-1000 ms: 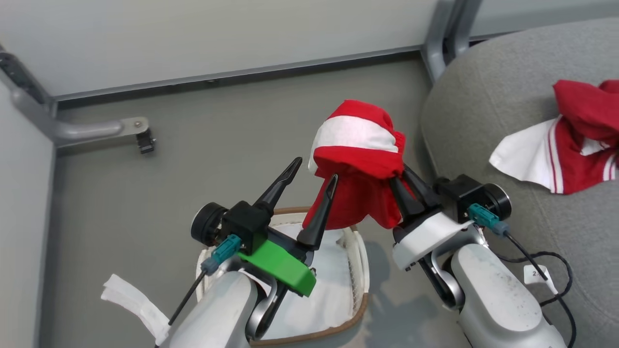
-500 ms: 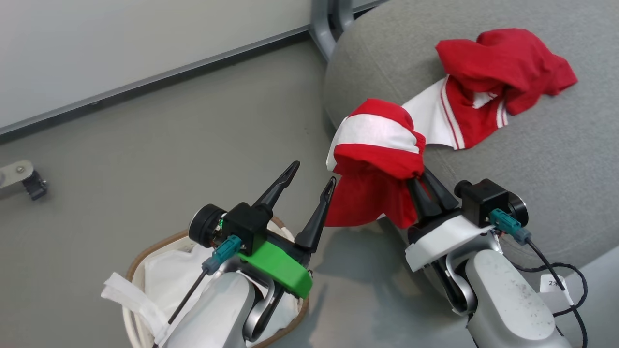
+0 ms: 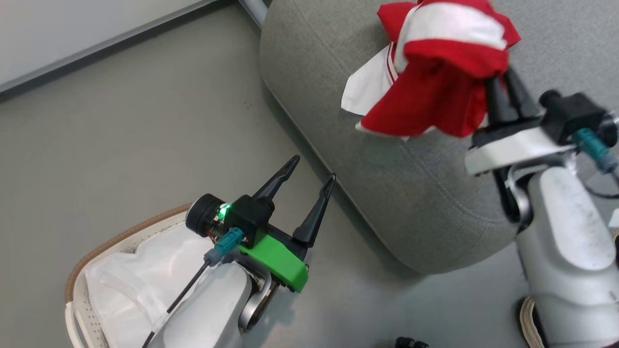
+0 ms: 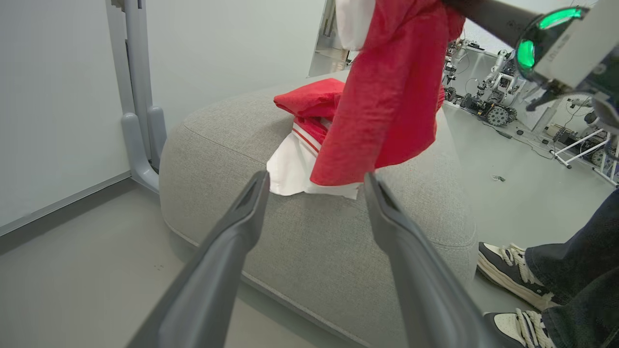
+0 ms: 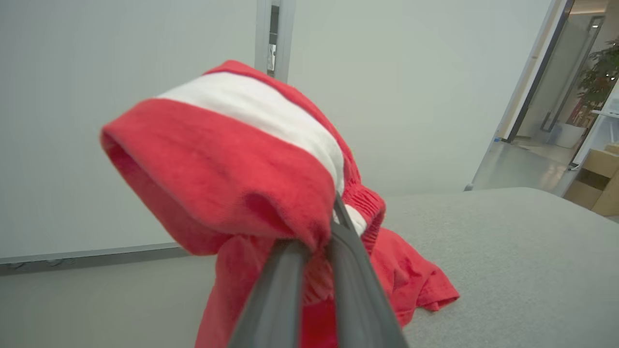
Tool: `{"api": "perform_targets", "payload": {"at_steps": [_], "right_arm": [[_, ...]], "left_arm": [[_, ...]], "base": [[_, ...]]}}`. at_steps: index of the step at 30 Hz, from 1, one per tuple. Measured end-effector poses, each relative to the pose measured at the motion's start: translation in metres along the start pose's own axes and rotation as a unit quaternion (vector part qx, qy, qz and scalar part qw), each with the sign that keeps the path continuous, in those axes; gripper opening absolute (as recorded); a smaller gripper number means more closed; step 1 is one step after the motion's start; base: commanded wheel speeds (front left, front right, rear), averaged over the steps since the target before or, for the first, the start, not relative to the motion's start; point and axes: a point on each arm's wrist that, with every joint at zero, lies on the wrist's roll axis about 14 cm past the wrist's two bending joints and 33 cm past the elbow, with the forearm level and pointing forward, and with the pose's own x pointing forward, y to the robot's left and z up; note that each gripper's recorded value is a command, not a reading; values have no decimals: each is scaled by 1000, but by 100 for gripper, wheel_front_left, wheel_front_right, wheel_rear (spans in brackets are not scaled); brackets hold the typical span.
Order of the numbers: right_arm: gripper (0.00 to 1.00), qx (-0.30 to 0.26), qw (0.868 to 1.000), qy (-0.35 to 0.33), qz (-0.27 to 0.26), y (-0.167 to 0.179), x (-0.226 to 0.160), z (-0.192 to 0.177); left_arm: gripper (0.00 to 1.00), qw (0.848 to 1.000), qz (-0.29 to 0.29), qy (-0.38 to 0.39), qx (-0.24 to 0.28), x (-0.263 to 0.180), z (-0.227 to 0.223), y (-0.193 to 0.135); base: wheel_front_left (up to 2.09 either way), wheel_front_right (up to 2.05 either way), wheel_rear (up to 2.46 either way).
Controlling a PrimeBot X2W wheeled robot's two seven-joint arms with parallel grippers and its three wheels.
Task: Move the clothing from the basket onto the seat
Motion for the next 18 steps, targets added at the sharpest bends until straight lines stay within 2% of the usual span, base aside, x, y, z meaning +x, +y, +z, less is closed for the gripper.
{"api": "perform_targets", "payload": {"at_steps": [5,12,15,18], "right_arm": [[0,-77,996,-36,-25,-40,38,29],[0,-156,985,-41,-54,-79,89,42],[0,-172,982,-30,-69,-92,108,35],[0,-169,983,3,-77,-96,120,8]], "left_arm": [[100,1000,-5,10,-10,3,-14,11],[100,1000,8,2,-10,4,-19,39],[100,1000,12,1,-7,2,-21,49],[100,1000,29,-3,-6,-3,-21,64]], "base": [[0,0,0],[0,0,0],[0,0,0],[0,0,0]]}}
